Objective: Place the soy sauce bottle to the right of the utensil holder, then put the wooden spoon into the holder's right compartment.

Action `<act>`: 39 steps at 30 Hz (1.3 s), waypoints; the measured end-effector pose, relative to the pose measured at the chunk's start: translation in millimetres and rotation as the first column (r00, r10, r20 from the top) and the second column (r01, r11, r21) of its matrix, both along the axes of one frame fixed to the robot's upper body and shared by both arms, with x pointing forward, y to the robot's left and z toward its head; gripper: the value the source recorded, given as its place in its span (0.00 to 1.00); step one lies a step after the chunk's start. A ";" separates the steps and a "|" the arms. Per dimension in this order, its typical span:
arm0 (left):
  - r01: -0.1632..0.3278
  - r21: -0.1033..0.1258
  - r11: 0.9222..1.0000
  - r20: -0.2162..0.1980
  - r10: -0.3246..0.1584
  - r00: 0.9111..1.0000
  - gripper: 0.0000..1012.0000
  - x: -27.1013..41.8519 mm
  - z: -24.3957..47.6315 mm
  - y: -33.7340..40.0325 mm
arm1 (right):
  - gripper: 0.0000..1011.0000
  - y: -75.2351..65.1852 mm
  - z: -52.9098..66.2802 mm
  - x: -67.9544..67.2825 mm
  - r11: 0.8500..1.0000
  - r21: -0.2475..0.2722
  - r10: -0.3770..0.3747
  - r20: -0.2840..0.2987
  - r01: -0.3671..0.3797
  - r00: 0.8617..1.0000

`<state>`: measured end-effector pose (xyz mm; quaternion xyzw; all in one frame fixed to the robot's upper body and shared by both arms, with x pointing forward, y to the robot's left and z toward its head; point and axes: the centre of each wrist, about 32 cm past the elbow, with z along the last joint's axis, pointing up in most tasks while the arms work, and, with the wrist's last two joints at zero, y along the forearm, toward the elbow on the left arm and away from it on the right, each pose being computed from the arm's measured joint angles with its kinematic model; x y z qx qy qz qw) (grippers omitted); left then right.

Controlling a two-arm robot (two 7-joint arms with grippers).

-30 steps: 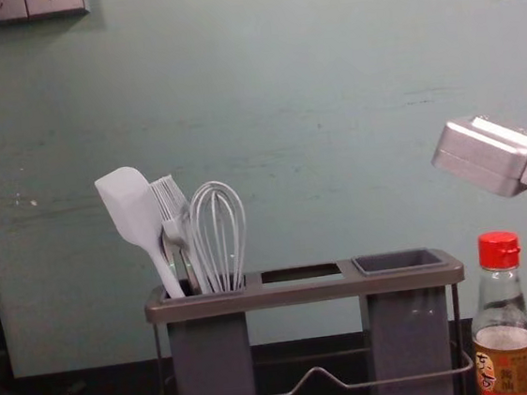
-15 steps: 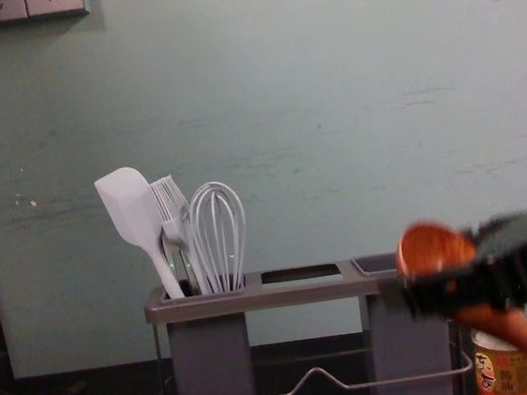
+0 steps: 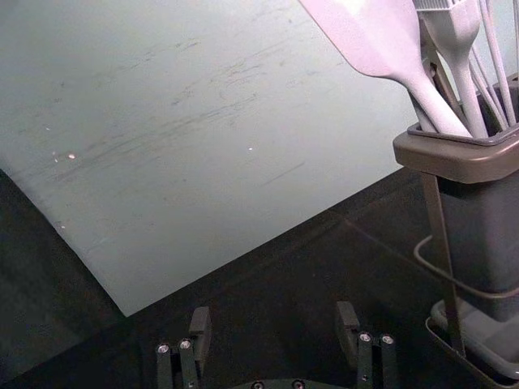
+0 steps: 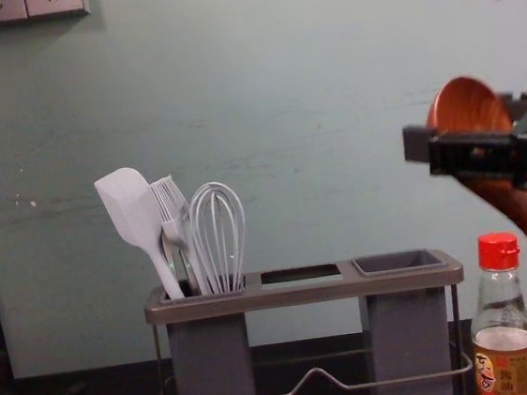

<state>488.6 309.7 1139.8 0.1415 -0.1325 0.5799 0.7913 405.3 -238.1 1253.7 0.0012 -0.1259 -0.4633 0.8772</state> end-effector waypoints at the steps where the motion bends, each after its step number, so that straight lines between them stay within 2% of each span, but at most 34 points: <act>1: 0.000 0.000 1.000 0.000 0.000 1.000 0.99 0.0 0.0 0.0 | 0.83 -0.8 -3.9 1.7 1.000 0.019 -0.007 0.029 0.006 1.000; 4: 0.000 0.000 1.000 0.000 0.000 1.000 0.99 0.0 0.0 0.0 | 0.83 -1.2 -8.8 5.4 0.999 0.047 -0.019 0.080 0.015 0.997; 9: 0.000 0.000 1.000 0.000 0.000 1.000 0.99 0.0 0.0 0.0 | 0.83 0.2 -15.7 19.8 0.994 0.106 -0.032 0.213 0.009 0.976; 10: 0.000 0.000 1.000 0.000 0.000 1.000 0.99 0.0 0.0 0.0 | 0.83 0.2 -15.7 19.8 0.994 0.106 -0.032 0.213 0.009 0.976; 14: 0.000 0.000 1.000 0.000 0.000 1.000 0.99 0.0 0.0 0.0 | 0.83 3.2 -15.3 34.0 0.991 0.134 -0.035 0.280 -0.003 0.959; 17: 0.000 0.000 1.000 0.000 0.000 1.000 0.99 0.0 0.0 0.0 | 0.83 6.6 -14.9 44.9 0.988 0.154 -0.040 0.300 -0.007 0.953; 18: 0.000 0.000 1.000 0.000 0.000 1.000 0.99 0.0 0.0 0.0 | 0.83 6.6 -14.9 44.9 0.988 0.154 -0.040 0.300 -0.007 0.953; 20: 0.000 0.000 1.000 0.000 0.000 1.000 0.99 0.0 0.0 0.0 | 0.83 11.2 -16.2 55.2 0.985 0.175 -0.047 0.317 -0.010 0.947; 23: 0.000 0.000 1.000 0.000 0.000 1.000 0.99 0.0 0.0 0.0 | 0.83 13.9 -16.1 63.5 0.983 0.181 -0.049 0.331 -0.013 0.942; 26: 0.000 0.000 1.000 0.000 0.000 1.000 0.99 0.0 0.0 0.0 | 0.83 17.4 -14.5 77.4 0.983 0.182 -0.051 0.345 -0.013 0.937; 33: 0.000 0.000 1.000 0.000 0.000 1.000 0.99 0.0 0.0 0.0 | 0.83 20.6 -10.0 100.2 0.983 0.184 -0.054 0.353 -0.012 0.934; 39: 0.000 0.000 1.000 0.000 0.000 1.000 0.99 0.0 0.0 0.0 | 0.83 23.9 -7.3 115.0 0.980 0.198 -0.042 0.345 -0.030 0.938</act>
